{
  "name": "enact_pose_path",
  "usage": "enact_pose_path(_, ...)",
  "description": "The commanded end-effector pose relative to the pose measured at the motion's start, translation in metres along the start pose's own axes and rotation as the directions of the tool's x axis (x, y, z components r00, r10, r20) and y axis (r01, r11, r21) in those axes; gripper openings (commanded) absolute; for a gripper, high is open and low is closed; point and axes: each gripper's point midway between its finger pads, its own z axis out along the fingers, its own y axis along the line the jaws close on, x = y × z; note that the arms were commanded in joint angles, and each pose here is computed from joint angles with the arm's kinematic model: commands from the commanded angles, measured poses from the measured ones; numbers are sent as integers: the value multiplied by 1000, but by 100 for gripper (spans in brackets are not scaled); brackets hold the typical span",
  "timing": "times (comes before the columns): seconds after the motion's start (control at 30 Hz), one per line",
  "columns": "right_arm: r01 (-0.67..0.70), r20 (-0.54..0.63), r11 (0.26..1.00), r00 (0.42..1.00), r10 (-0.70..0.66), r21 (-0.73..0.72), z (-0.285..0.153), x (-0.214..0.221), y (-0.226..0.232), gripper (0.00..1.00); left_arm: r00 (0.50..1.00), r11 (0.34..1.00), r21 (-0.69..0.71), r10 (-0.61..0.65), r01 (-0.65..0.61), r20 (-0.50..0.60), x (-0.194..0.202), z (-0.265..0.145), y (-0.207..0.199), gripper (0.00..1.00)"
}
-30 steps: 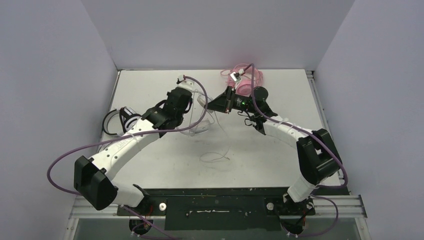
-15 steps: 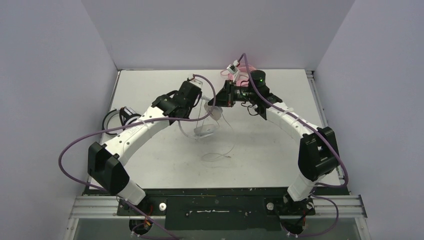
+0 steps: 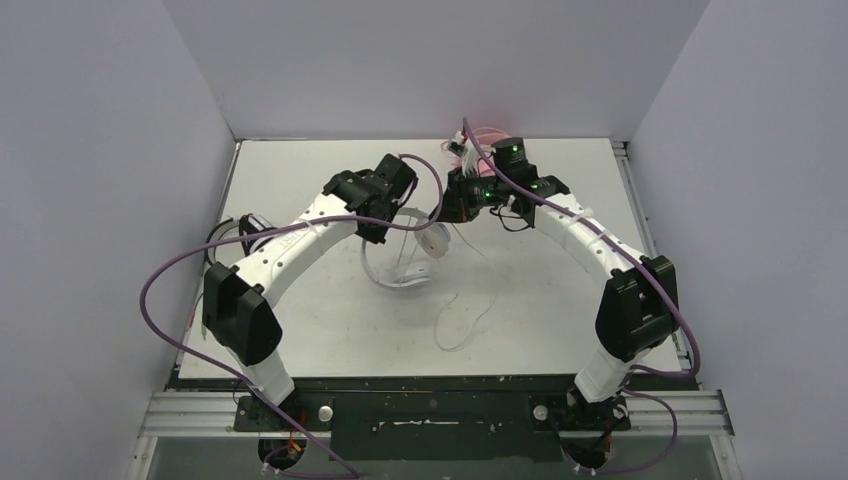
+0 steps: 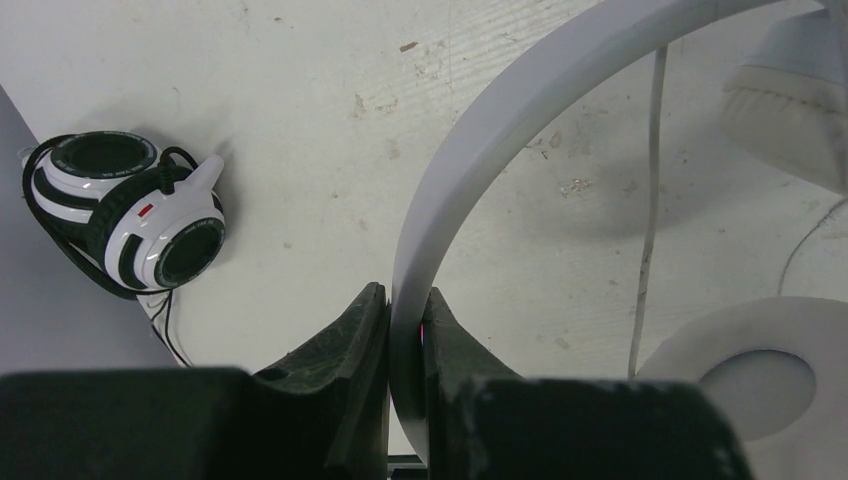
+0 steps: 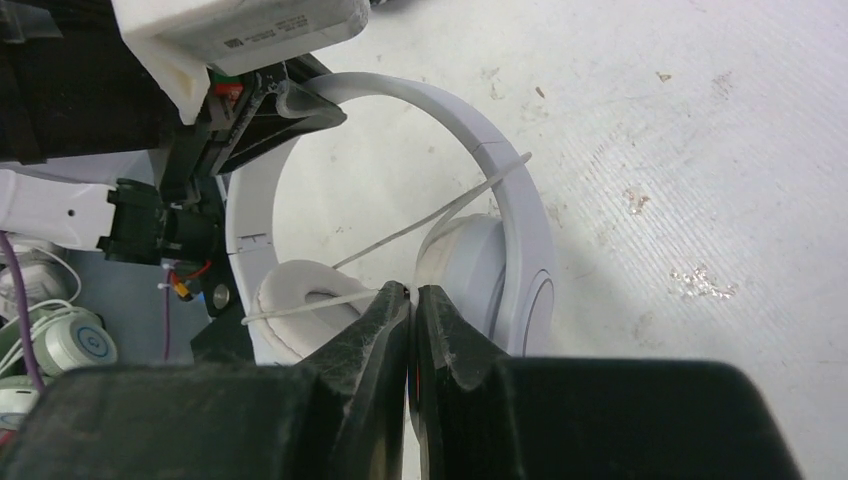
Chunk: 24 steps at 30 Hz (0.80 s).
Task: Wrap the headphones
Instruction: Wrap the headphones cable around the headphones.
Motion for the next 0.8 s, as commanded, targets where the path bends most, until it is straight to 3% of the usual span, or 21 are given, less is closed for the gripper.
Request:
enact_pose_path(0.0, 128, 14, 986, 991, -130, 102, -8, -15, -15, 6, 998, 998, 55, 31, -28, -62, 8, -14, -6, 0)
enact_pose_path(0.33, 236, -7, 934, 970, -243, 270, -19, -23, -34, 17, 996, 978, 209, 46, -29, -81, 16, -20, -31, 0)
enact_pose_path(0.5, 250, -1, 932, 966, -259, 264, -19, -21, -35, 19, 996, 964, 264, 33, -11, -78, 20, -29, -38, 0)
enact_pose_path(0.77, 201, 84, 941, 969, -231, 273, -27, -20, -34, 33, 999, 935, 354, -3, 21, -50, 21, -47, -45, 0)
